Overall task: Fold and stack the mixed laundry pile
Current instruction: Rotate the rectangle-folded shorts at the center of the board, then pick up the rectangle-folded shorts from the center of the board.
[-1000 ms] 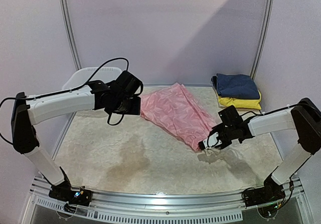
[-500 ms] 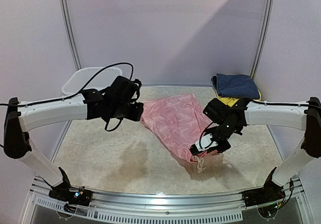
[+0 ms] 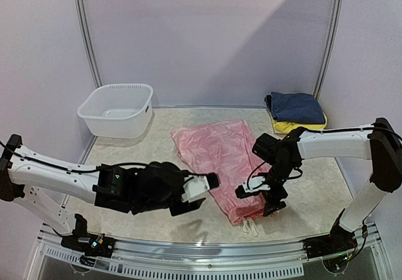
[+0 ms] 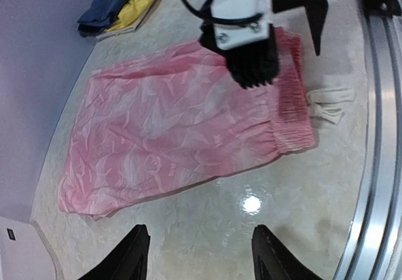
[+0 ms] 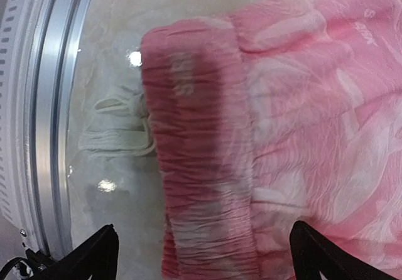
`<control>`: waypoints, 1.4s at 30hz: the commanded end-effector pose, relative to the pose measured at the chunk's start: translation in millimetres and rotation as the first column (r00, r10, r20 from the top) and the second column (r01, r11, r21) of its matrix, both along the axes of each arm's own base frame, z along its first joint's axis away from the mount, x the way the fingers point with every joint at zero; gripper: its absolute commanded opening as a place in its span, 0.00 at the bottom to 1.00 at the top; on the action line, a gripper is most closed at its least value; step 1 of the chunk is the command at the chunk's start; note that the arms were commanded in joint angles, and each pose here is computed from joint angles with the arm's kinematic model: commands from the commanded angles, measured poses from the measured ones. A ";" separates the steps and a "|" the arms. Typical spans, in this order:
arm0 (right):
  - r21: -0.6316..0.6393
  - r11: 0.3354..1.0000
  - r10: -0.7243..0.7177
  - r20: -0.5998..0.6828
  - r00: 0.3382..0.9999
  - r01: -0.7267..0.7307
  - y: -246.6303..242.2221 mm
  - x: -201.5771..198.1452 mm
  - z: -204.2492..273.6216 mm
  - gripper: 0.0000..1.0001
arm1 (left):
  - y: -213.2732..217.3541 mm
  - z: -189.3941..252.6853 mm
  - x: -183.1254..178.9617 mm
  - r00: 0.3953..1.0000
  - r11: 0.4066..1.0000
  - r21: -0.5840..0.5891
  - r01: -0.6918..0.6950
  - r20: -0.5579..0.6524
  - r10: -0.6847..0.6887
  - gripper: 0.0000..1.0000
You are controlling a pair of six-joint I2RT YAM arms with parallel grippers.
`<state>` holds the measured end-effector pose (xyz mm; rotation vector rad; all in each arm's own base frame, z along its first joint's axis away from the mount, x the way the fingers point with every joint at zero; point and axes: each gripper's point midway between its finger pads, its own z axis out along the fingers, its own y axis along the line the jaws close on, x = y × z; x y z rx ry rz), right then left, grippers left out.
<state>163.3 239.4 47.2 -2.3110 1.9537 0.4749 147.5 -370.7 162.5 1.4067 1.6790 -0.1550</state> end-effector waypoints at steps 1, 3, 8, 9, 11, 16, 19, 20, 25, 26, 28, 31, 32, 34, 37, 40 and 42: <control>0.096 0.995 0.008 0.063 0.998 -0.014 -11.7 -13.9 47.5 0.99 | -40.7 -11.1 -30.7 0.980 0.983 0.118 0.143 0.123 -0.157 0.58; 0.165 0.986 -0.014 0.120 0.993 -0.006 -15.4 -11.7 75.2 0.99 | -62.3 -28.6 -38.2 0.967 0.965 0.189 0.182 0.146 -0.211 0.58; 0.464 0.870 -0.306 0.239 0.922 0.169 -29.1 24.8 151.3 0.99 | -102.8 -62.8 -45.2 0.954 0.943 0.248 0.220 0.149 -0.261 0.58; 0.485 0.849 -0.361 0.247 0.899 0.208 -33.6 33.7 157.7 0.99 | -106.8 -73.2 -45.0 0.953 0.938 0.267 0.221 0.144 -0.266 0.58; 0.495 0.800 -0.484 0.195 0.853 0.340 -43.3 45.2 157.6 0.99 | -112.6 -85.1 -45.0 0.951 0.927 0.296 0.230 0.134 -0.279 0.57; 0.545 0.718 -0.598 0.163 0.785 0.434 -66.4 60.3 155.0 0.99 | -113.5 -106.6 -48.0 0.947 0.895 0.352 0.274 0.065 -0.315 0.56; 0.552 0.693 -0.625 0.140 0.768 0.463 -73.6 59.8 156.1 0.99 | -109.5 -113.4 -46.6 0.945 0.882 0.381 0.278 0.054 -0.322 0.56; 0.545 0.700 -0.618 0.141 0.773 0.461 -74.7 58.9 153.8 0.99 | -108.6 -115.6 -45.8 0.944 0.877 0.390 0.281 0.055 -0.326 0.56; 0.536 0.719 -0.578 0.106 0.809 0.443 -74.8 50.5 146.6 0.99 | -107.5 -135.2 -42.7 0.924 0.822 0.485 0.299 0.068 -0.376 0.57; 0.533 0.723 -0.571 0.101 0.815 0.441 -74.6 49.6 145.7 0.99 | -109.2 -136.2 -39.6 0.923 0.821 0.492 0.290 0.083 -0.375 0.57; 0.522 0.734 -0.556 0.096 0.825 0.434 -74.4 48.0 142.4 0.99 | -114.1 -136.4 -32.1 0.923 0.826 0.501 0.258 0.125 -0.365 0.57; 0.509 0.742 -0.552 0.094 0.828 0.437 -75.3 48.7 137.0 0.99 | -119.4 -138.8 -23.0 0.917 0.824 0.524 0.216 0.180 -0.355 0.55; 0.506 0.744 -0.550 0.093 0.830 0.437 -75.6 48.4 134.9 0.99 | -119.6 -140.5 -20.0 0.916 0.820 0.535 0.204 0.192 -0.353 0.54; 0.497 0.750 -0.546 0.094 0.833 0.436 -76.7 47.0 130.6 0.98 | -118.3 -145.1 -15.3 0.912 0.807 0.561 0.183 0.210 -0.352 0.50; 0.477 0.771 -0.525 0.100 0.845 0.422 -79.0 42.2 123.4 0.98 | -112.0 -150.3 -5.3 0.910 0.786 0.603 0.135 0.239 -0.339 0.48; 0.441 0.807 -0.474 0.090 0.876 0.391 -81.7 28.9 115.0 0.97 | -104.7 -152.3 5.9 0.914 0.771 0.631 0.084 0.259 -0.311 0.42; 0.399 0.866 -0.374 0.117 0.920 0.301 -86.8 13.9 102.5 0.94 | -103.2 -150.5 10.3 0.922 0.775 0.628 0.073 0.253 -0.292 0.30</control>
